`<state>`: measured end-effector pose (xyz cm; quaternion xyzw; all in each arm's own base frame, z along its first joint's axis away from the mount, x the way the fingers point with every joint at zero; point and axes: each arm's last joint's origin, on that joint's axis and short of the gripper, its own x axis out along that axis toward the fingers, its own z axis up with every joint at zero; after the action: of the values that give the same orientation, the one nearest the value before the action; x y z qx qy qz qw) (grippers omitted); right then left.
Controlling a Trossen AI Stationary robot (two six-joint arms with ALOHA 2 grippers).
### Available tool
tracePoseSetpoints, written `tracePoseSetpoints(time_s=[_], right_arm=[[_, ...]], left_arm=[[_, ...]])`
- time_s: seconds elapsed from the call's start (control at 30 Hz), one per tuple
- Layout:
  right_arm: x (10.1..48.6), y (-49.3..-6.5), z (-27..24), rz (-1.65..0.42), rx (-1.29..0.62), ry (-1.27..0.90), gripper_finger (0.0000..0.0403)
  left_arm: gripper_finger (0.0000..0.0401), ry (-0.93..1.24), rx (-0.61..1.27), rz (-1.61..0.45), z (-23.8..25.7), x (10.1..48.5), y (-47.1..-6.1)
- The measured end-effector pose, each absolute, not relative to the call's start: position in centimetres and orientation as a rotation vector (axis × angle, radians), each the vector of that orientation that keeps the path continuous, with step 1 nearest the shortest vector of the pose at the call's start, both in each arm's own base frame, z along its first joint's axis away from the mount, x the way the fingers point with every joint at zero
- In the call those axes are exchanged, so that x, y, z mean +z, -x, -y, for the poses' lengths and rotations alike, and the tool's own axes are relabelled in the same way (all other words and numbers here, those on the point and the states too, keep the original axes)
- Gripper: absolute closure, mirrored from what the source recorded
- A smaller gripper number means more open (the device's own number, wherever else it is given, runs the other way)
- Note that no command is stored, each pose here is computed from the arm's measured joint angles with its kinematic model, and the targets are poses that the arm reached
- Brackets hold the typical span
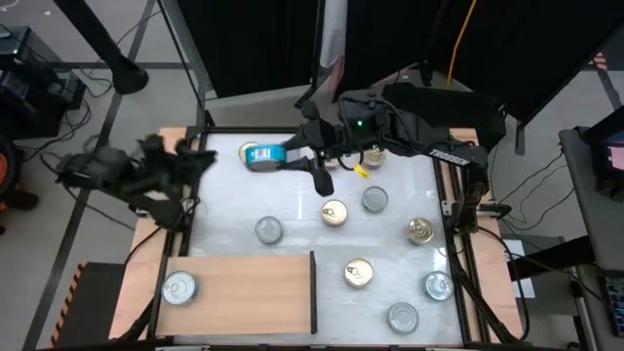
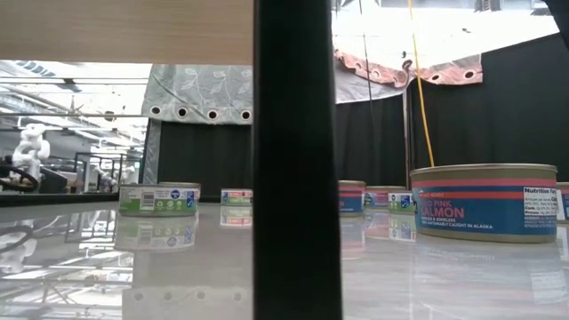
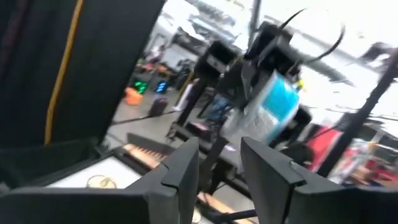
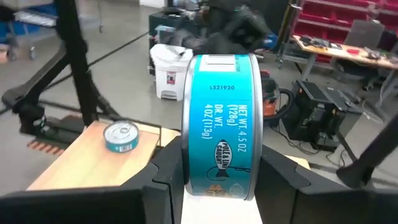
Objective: Stack canned seafood by type on shelf
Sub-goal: Stack the top yellow blue tuna can on top of the yellow blue tuna can on the shelf
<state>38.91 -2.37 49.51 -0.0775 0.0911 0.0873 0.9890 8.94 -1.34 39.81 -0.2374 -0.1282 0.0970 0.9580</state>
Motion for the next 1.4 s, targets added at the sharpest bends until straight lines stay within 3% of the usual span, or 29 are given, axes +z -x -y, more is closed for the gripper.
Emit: tracePoseSetpoints(time_s=[0.2, 0.47, 0.7, 1.03, 1.4], right_arm=[[48.0, -41.0, 0.5, -0.187, 0.227, 0.203, 0.0273], [44.2, -45.9, -3.2, -0.122, 0.221, 0.452, 0.0273], [40.9, -49.5, -5.5, -0.096, 0.02, 0.823, 0.0273], [40.0, -49.9, -7.5, -0.121, -0.022, 1.016, 0.0273], [39.6, -49.9, -7.4, -0.157, -0.002, 1.059, 0.0273]], left_arm=[[0.0296, 0.519, 0.107, 0.239, -0.1, 38.9, -4.4], [0.0316, 0.685, -0.007, 0.144, 0.1, 38.1, -3.6], [0.0317, 1.028, -0.393, -0.002, 1.1, 38.7, -3.2], [0.0317, 1.244, -0.343, -0.261, 1.1, 36.6, -2.5], [0.0317, 1.366, -0.353, -0.224, 0.9, 36.9, -1.9]])
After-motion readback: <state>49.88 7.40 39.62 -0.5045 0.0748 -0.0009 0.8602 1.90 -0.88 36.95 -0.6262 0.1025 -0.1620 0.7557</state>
